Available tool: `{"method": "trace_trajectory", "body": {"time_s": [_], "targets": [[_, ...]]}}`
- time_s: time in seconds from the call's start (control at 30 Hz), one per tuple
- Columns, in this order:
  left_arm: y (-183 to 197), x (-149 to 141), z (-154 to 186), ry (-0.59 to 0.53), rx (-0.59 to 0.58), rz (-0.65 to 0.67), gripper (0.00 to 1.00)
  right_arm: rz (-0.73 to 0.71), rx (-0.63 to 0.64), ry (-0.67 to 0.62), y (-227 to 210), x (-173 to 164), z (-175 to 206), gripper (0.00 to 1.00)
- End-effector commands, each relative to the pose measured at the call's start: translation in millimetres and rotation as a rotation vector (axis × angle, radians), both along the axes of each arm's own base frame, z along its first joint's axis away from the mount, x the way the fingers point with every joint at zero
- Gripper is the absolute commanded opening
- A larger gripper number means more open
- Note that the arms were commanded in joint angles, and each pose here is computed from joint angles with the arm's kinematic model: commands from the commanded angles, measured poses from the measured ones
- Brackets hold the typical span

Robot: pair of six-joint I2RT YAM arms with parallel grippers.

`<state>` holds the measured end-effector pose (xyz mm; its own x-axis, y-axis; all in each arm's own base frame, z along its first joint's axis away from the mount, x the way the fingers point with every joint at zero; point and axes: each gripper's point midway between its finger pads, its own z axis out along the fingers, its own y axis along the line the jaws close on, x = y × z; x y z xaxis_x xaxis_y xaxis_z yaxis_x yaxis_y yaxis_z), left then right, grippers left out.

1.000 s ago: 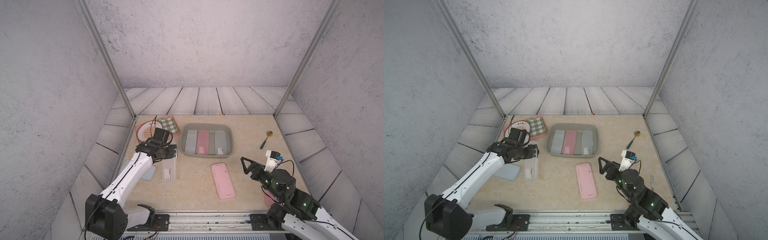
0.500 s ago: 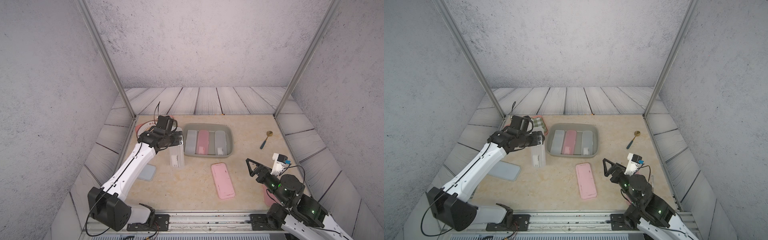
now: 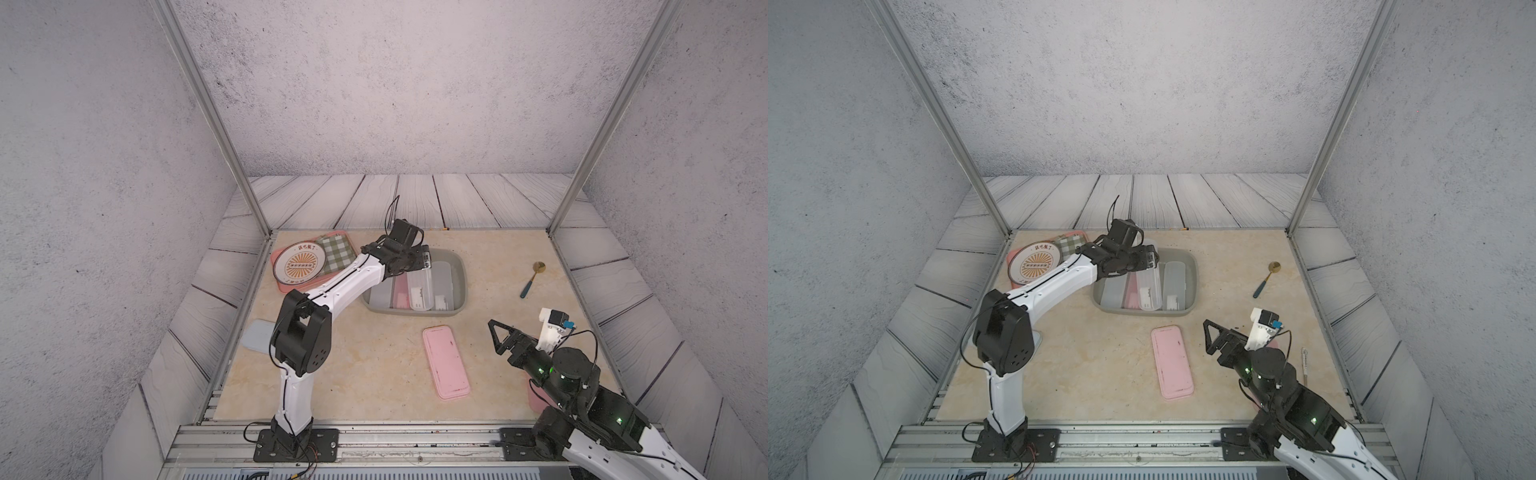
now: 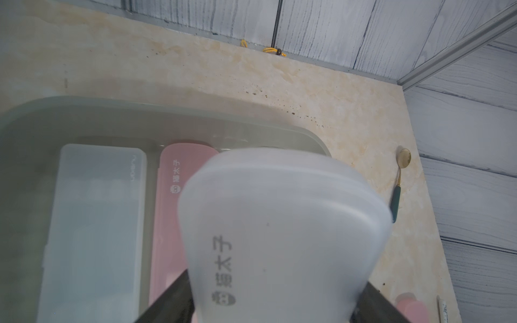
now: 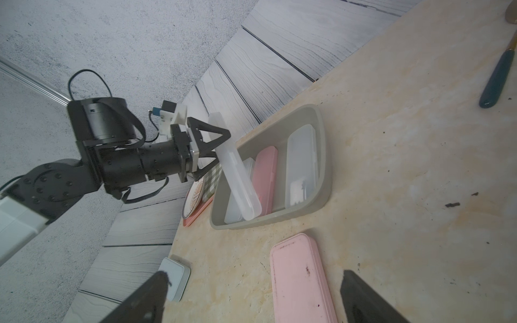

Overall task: Put the pencil case into the storage box
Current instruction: Place the pencil case at the storage box.

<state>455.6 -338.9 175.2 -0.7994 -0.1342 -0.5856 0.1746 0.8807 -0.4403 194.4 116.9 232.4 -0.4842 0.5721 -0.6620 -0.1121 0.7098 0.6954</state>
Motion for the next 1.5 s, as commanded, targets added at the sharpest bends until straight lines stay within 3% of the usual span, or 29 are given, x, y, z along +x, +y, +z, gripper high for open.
{"method": "trace_trajectory", "body": {"time_s": [0.0, 0.37, 0.73, 0.93, 1.1, 1.33, 1.37, 1.4, 1.47], "targets": [[-12.4, 26.5, 9.2, -0.086, -0.042, 0.026, 0.3, -0.003, 0.01, 0.006, -0.1, -0.2, 4.4, 0.97], [-43.4, 48.1, -47.3, -0.081, -0.062, -0.054, 0.29, -0.029, -0.018, 0.008, -1.4, 5.3, -4.5, 0.98], [-11.9, 55.2, -83.7, -0.065, 0.21, -0.04, 0.29, -0.03, -0.023, 0.019, 2.1, 8.6, -12.6, 0.99], [-7.7, 52.4, -93.5, -0.045, 0.239, -0.041, 0.3, -0.025, -0.037, 0.028, 5.6, 11.3, -17.5, 0.99], [-17.2, 51.1, -104.3, -0.01, 0.241, -0.038, 0.41, -0.016, -0.073, 0.057, 7.7, 11.8, -19.5, 0.99], [-19.4, 53.9, -106.3, 0.002, 0.232, -0.003, 0.68, -0.015, -0.084, 0.045, 6.4, 11.5, -14.9, 0.99], [-19.3, 53.8, -101.7, -0.003, 0.227, -0.001, 0.75, -0.015, -0.085, 0.046, 6.0, 11.1, -15.0, 0.99], [-19.4, 54.0, -93.4, -0.014, 0.216, 0.003, 0.97, -0.016, -0.086, 0.044, 5.4, 10.9, -14.5, 0.99], [-19.9, 53.4, -74.1, -0.037, 0.192, 0.005, 1.0, -0.017, -0.095, 0.045, 4.9, 10.8, -14.9, 0.99]]}}
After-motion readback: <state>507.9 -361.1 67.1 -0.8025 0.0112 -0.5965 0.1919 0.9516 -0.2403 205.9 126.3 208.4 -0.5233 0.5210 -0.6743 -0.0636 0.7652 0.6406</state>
